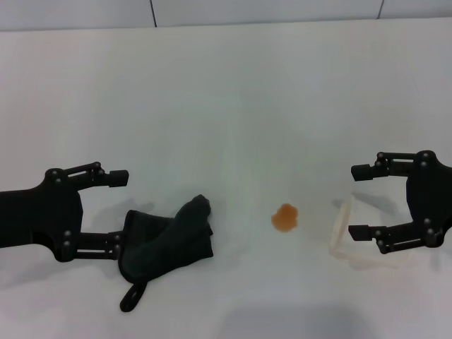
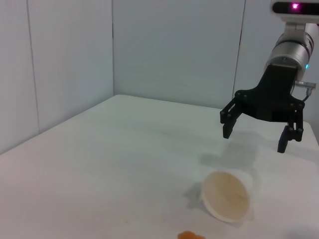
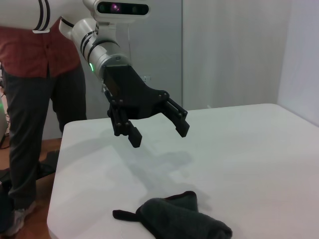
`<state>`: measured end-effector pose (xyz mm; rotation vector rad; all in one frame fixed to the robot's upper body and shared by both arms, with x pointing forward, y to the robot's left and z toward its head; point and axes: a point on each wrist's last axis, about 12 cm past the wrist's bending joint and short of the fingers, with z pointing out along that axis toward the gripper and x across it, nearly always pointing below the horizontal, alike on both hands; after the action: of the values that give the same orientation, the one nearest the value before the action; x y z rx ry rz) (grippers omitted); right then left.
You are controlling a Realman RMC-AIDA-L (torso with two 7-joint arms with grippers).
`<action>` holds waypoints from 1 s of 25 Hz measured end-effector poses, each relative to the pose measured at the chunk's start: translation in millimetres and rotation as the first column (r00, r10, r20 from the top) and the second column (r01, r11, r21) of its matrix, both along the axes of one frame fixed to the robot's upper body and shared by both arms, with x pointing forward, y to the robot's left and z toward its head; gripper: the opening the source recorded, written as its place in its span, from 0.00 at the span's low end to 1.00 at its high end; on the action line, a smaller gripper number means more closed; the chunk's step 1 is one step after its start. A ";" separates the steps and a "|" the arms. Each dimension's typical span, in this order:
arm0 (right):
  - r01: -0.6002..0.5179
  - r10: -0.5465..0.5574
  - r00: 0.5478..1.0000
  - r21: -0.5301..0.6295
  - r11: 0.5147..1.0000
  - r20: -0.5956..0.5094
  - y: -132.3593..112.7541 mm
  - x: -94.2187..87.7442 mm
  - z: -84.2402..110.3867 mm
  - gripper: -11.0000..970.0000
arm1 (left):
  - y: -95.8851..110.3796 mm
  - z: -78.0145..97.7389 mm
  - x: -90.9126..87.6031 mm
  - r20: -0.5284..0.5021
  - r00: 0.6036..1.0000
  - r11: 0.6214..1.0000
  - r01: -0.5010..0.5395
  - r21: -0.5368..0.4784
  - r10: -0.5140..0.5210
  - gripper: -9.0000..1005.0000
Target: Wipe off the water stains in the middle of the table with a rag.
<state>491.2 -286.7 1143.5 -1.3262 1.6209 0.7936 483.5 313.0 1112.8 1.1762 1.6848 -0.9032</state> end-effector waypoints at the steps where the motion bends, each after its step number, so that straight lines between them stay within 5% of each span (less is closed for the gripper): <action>1: 0.000 0.000 1.000 0.000 1.000 0.000 0.0 0.0 -0.2 0.87 | 0.0 0.0 0.0 0.000 1.000 1.000 0.000 0.000 0.000 0.89; 25: 0.012 -0.012 1.000 0.002 1.000 -0.001 -0.7 1.7 -0.8 0.87 | -2.1 1.7 3.6 0.008 1.000 1.000 0.005 0.003 -0.005 0.89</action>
<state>492.9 -287.5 1142.7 -1.3140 1.6268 0.7888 487.2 310.9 1114.4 1.1853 1.6781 -0.8979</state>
